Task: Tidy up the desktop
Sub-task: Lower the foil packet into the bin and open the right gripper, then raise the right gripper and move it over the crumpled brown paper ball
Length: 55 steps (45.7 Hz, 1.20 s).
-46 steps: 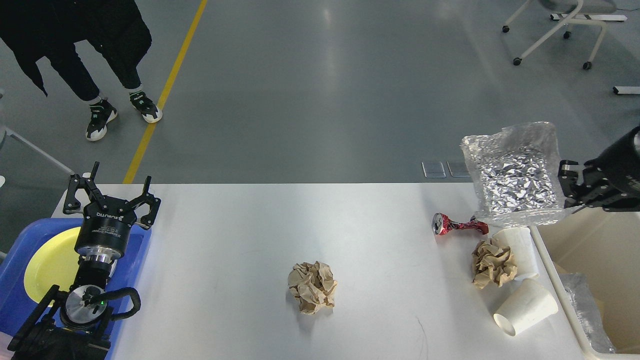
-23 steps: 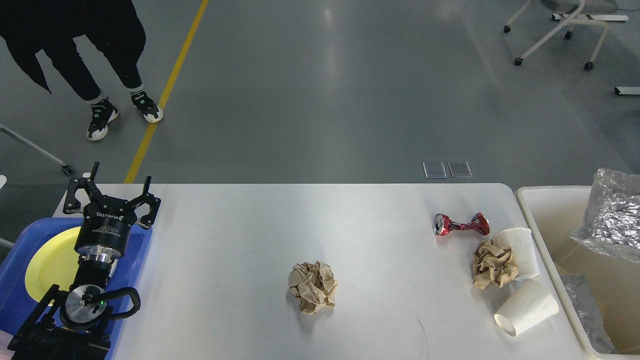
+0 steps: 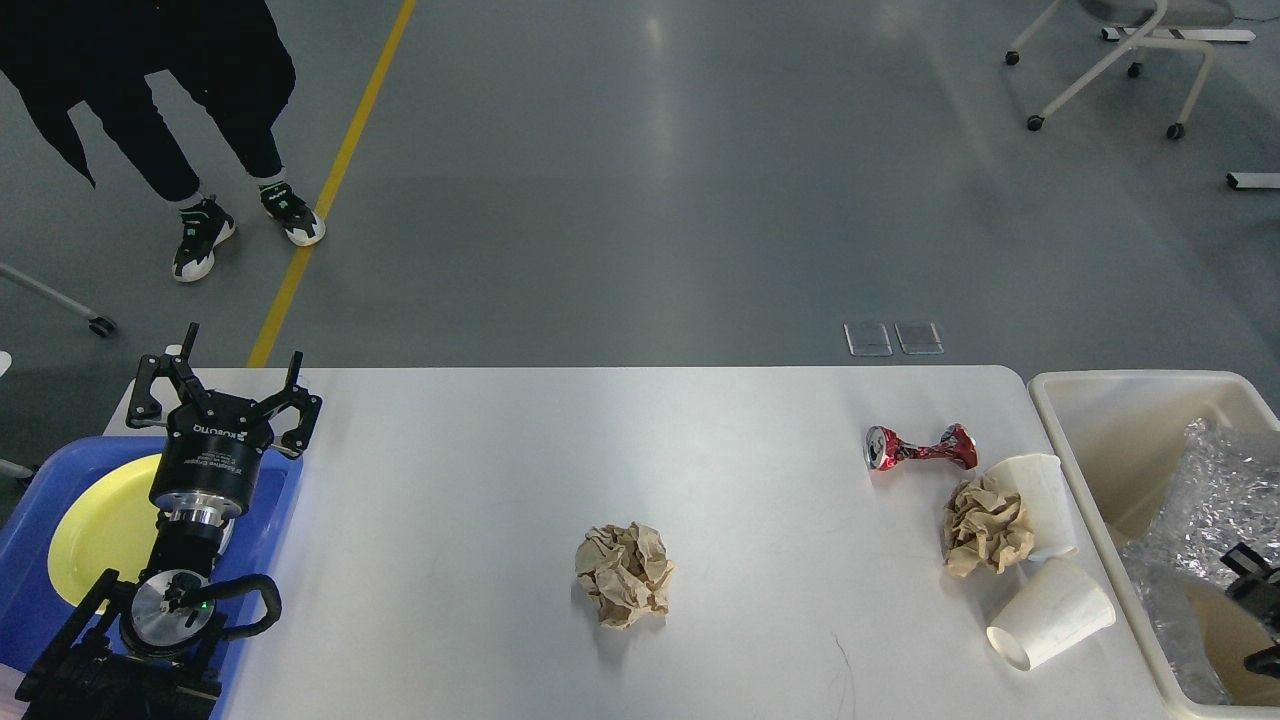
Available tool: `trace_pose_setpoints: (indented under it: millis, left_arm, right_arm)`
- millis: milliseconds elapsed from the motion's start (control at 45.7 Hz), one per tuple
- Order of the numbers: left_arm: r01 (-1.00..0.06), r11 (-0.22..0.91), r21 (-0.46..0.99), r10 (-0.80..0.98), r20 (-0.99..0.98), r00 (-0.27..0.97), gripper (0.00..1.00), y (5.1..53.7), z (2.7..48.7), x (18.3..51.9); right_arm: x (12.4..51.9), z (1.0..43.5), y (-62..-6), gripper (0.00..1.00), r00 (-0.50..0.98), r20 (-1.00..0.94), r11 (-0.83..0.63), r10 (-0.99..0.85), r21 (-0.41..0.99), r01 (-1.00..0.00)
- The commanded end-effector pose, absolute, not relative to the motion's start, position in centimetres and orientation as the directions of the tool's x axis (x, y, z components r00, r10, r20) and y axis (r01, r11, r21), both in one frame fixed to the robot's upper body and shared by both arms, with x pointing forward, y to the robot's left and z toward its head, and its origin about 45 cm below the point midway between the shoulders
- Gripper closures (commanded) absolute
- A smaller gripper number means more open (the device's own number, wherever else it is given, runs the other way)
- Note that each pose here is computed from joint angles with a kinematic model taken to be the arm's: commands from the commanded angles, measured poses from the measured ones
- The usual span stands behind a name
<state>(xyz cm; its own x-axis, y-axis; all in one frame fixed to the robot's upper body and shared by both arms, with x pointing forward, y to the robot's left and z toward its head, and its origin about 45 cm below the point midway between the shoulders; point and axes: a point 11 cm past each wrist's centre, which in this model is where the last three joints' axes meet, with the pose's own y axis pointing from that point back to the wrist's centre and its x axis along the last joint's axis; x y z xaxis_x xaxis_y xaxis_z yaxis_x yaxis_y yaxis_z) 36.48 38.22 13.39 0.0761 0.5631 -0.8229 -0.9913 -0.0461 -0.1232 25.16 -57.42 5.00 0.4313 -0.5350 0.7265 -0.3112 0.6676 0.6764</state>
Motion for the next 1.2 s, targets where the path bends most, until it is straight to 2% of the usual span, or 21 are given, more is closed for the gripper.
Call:
trace_pose_setpoints:
  millis: [0,394,416,481,503,547,591,962,1181]
  left_arm:
    - [-0.991,-0.045,-0.123,0.563,-0.823,0.076,0.04,38.2,13.4,36.4]
    - [-0.991,-0.045,-0.125,0.563,-0.823,0.078,0.04,38.2,13.4,36.5]
    - [-0.991,-0.046,-0.123,0.563,-0.823,0.076,0.04,38.2,13.4,36.5]
    - [-0.991,-0.046,-0.122,0.563,-0.823,0.075,0.04,38.2,13.3,36.4]
    - [-0.991,-0.045,-0.123,0.563,-0.823,0.076,0.04,38.2,13.4,36.4]
    - [-0.991,-0.046,-0.123,0.563,-0.823,0.076,0.04,38.2,13.4,36.5]
    - [-0.991,-0.046,-0.126,0.563,-0.823,0.078,0.04,38.2,13.4,36.5]
    - [-0.991,-0.045,-0.125,0.563,-0.823,0.078,0.04,38.2,13.4,36.5]
    - [-0.991,-0.045,-0.125,0.563,-0.823,0.078,0.04,38.2,13.4,36.5]
  right_arm:
    - [24.4,2.7,-55.5,1.00,0.452,0.731,0.670,-0.512,0.668,-0.322]
    - [24.3,2.2,-55.0,1.00,0.457,0.726,0.667,-0.514,0.673,-0.320]
    - [24.3,2.3,-55.0,0.92,0.454,0.728,0.667,-0.513,0.671,-0.323]
    - [24.4,2.4,-55.1,0.43,0.445,0.737,0.673,-0.509,0.663,-0.329]
    - [24.5,2.5,-55.1,0.30,0.438,0.744,0.677,-0.505,0.656,-0.334]
    - [24.6,2.6,-55.1,0.12,0.426,0.759,0.688,-0.492,0.639,-0.344]
    - [24.7,2.7,-55.2,0.02,0.417,0.768,0.694,-0.487,0.630,-0.350]
    - [25.3,3.0,-55.0,0.00,0.431,0.755,0.679,-0.494,0.645,-0.351]
    - [27.7,6.1,-56.3,0.00,0.483,0.726,0.648,-0.489,0.673,-0.357]
